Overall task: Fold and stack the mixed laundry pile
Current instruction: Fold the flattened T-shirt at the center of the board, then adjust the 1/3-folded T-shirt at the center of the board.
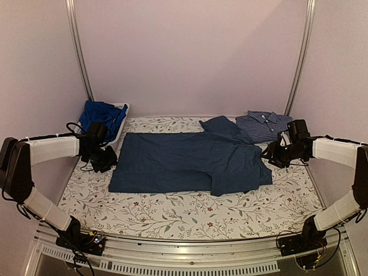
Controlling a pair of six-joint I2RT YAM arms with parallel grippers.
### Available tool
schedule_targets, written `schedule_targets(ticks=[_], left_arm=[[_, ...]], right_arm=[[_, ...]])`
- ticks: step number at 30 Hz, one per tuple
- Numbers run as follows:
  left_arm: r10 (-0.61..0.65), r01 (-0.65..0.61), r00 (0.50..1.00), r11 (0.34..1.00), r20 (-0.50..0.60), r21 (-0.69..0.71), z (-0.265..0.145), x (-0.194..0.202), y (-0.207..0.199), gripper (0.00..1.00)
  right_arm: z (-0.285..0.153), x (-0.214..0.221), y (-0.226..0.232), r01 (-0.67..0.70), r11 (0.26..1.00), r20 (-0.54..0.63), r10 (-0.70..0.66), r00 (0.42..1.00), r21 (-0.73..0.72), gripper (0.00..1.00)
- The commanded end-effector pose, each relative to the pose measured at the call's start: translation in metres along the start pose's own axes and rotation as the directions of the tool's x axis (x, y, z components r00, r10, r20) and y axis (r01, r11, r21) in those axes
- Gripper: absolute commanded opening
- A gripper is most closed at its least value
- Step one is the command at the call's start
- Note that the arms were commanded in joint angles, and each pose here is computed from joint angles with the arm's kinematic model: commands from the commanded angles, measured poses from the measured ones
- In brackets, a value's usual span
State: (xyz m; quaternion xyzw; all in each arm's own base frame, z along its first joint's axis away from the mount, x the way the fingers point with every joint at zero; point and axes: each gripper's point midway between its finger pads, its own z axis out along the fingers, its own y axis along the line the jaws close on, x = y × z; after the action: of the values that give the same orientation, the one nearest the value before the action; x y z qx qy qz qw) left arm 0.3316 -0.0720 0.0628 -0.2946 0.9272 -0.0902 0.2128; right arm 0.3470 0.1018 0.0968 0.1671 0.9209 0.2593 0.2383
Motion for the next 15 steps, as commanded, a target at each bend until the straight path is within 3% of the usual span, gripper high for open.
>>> schedule_targets(ticks=[1, 3, 6, 10, 15], left_arm=[[0.138, -0.141, 0.99, 0.966, 0.029, 0.216, -0.027, 0.008, -0.031, 0.46], [0.186, -0.183, 0.982, 0.931, 0.02, 0.315, -0.036, 0.027, -0.044, 0.53], [0.242, -0.221, 0.97, 0.898, -0.007, 0.381, -0.04, 0.056, -0.054, 0.56], [0.272, -0.219, 0.959, 0.888, -0.076, 0.404, -0.027, 0.088, -0.058, 0.55], [0.257, -0.192, 0.956, 0.912, -0.139, 0.362, -0.001, 0.101, -0.048, 0.54]], right_arm=[[-0.015, 0.02, 0.0, 0.087, 0.995, -0.019, -0.088, 0.996, -0.038, 0.54], [-0.016, 0.031, -0.001, 0.097, 0.993, -0.03, -0.099, 0.995, -0.066, 0.55], [-0.01, 0.045, 0.002, 0.091, 0.988, -0.076, -0.101, 0.992, -0.123, 0.55], [0.005, 0.055, 0.006, 0.066, 0.979, -0.129, -0.092, 0.987, -0.195, 0.54], [0.029, 0.071, -0.009, 0.024, 0.983, -0.197, -0.061, 0.979, -0.182, 0.51]])
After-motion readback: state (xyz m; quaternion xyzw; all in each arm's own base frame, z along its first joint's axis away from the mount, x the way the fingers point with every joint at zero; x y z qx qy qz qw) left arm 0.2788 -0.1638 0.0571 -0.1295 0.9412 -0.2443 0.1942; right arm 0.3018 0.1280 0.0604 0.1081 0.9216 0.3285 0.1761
